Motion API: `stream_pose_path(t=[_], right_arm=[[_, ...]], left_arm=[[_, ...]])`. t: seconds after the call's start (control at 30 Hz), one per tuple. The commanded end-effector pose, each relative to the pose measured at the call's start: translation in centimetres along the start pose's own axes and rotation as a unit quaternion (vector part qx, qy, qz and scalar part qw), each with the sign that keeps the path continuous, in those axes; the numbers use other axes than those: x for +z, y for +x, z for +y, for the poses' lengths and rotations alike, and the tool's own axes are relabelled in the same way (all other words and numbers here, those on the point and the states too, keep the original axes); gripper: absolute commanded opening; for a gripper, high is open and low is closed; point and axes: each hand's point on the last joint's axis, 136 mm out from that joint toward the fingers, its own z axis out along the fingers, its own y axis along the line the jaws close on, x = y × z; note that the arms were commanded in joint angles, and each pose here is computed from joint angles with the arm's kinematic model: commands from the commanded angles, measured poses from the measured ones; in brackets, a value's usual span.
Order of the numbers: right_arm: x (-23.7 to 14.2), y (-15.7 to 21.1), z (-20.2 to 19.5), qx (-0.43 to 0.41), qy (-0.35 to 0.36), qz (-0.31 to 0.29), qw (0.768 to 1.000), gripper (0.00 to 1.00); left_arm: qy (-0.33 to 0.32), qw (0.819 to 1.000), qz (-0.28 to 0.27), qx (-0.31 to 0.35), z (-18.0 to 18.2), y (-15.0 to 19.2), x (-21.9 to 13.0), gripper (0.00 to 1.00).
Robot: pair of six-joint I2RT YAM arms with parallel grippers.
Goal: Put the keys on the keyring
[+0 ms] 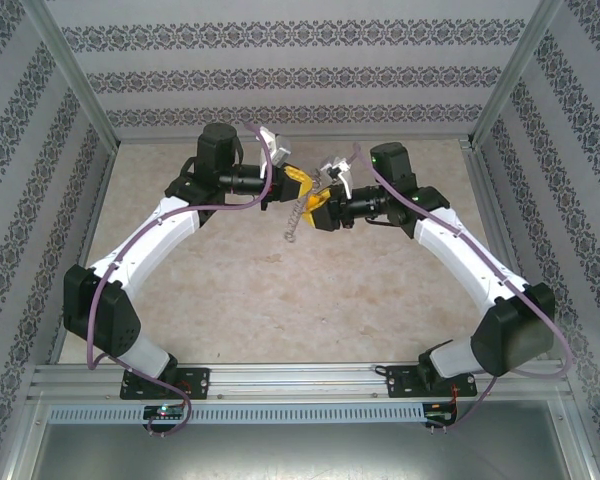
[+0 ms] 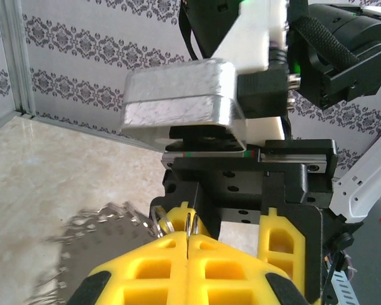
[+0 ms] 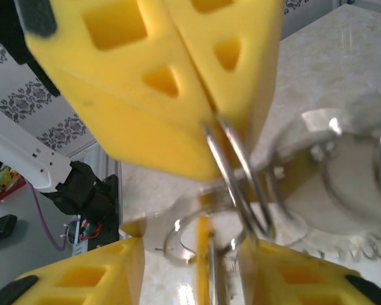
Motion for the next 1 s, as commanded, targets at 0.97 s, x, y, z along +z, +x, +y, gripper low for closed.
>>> stream_pose_path(t=[0.97], right_arm=[[-5.6, -7.6, 0.7, -0.072, 0.033, -0.136, 0.988, 0.42]], left_arm=[[0.013, 0.998, -0.038, 0.046, -1.9, -2.6, -0.7, 0.00]])
